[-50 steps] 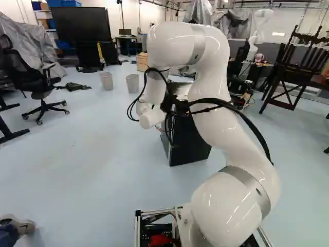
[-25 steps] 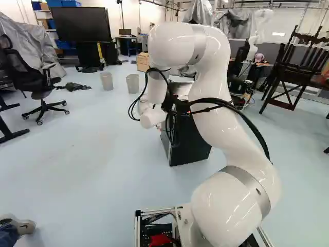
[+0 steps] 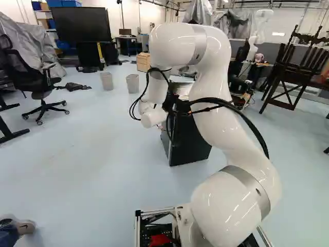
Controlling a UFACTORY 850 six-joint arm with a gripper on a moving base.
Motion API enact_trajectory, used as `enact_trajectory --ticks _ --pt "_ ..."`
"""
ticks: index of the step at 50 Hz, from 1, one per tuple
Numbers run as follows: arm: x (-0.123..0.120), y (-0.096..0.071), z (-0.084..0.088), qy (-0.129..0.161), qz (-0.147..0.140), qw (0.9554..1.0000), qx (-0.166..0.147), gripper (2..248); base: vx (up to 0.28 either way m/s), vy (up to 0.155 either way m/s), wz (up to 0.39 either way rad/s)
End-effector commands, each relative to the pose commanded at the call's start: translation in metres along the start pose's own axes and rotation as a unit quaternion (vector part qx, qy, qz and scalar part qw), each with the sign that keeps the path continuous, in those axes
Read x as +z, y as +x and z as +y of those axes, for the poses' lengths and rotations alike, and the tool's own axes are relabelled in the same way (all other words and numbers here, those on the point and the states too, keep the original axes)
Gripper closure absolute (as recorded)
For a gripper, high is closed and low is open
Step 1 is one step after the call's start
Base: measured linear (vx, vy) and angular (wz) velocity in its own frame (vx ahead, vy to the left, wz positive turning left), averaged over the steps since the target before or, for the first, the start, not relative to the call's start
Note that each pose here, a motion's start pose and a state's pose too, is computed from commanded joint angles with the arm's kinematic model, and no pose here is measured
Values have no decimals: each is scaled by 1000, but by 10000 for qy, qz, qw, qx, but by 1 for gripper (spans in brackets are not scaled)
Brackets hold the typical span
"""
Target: Grab a drink from the fridge
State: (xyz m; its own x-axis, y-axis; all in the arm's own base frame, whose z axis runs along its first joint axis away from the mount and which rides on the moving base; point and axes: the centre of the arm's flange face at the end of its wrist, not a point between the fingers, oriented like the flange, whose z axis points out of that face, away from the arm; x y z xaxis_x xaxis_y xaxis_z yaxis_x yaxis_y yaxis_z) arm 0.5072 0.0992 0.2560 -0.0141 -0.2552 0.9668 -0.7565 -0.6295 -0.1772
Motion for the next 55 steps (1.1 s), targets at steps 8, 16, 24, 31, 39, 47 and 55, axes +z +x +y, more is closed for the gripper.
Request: enact_trajectory --ticks 8,16,24,31,39,47,55 --pt "2 0 1 -20 4 10000 6 3 0 0 0" --pt "3 1 3 -41 5 10000 2 3 0 0 0" --pt "3 2 7 -66 1 10000 -16 3 0 0 0" --pt "3 4 12 -89 -6 10000 -39 3 0 0 0" --pt "2 5 19 -114 -17 9999 -72 3 0 -1 -4" --pt "-1 7 27 -131 -34 9998 -120 3 0 0 0" --pt "-5 8 36 -142 -55 9997 -175 3 0 0 0"
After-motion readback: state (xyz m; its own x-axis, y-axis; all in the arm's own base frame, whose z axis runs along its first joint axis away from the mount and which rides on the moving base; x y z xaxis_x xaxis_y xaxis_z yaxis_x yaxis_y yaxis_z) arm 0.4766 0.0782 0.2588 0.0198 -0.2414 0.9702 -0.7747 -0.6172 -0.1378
